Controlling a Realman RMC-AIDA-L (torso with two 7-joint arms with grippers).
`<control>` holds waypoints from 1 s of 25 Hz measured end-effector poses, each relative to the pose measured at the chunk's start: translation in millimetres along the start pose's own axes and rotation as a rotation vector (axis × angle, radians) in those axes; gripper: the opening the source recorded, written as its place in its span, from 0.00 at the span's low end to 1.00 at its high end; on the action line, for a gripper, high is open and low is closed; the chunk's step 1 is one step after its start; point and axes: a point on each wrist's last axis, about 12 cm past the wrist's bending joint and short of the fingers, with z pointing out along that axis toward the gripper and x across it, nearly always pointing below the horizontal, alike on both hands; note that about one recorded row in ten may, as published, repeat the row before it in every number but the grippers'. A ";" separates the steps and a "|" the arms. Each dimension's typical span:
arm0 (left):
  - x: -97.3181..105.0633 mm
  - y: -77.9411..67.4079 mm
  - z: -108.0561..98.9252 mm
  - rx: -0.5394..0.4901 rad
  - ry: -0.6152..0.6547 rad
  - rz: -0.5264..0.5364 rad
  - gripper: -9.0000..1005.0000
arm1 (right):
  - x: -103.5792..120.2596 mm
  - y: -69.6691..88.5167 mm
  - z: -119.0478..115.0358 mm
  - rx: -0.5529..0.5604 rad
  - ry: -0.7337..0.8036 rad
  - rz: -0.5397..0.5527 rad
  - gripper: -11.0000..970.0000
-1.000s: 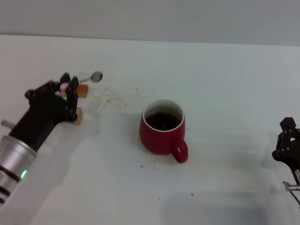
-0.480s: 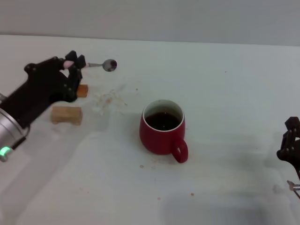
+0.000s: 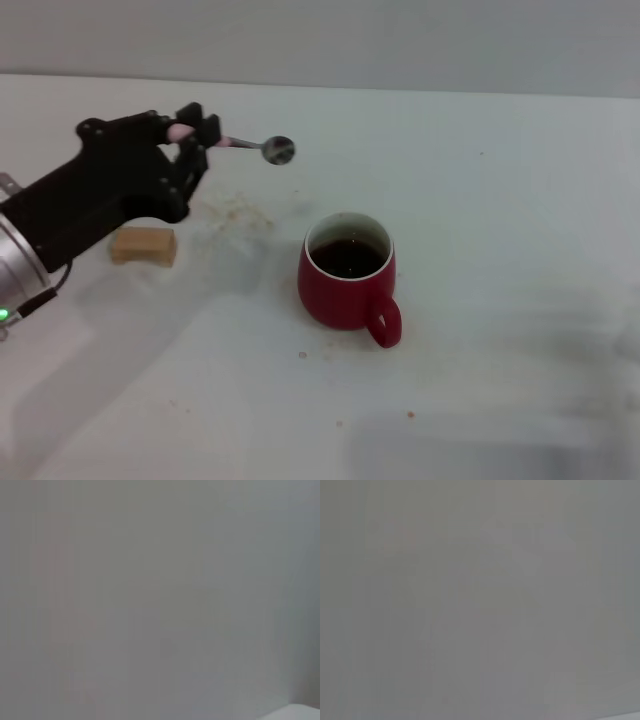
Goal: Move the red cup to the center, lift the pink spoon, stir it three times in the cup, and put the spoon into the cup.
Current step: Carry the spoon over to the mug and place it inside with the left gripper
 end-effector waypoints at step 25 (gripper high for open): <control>-0.5 -47.1 12.8 0.058 0.103 0.064 0.15 | -1.7 -19.1 -5.2 0.090 -0.016 -0.030 0.01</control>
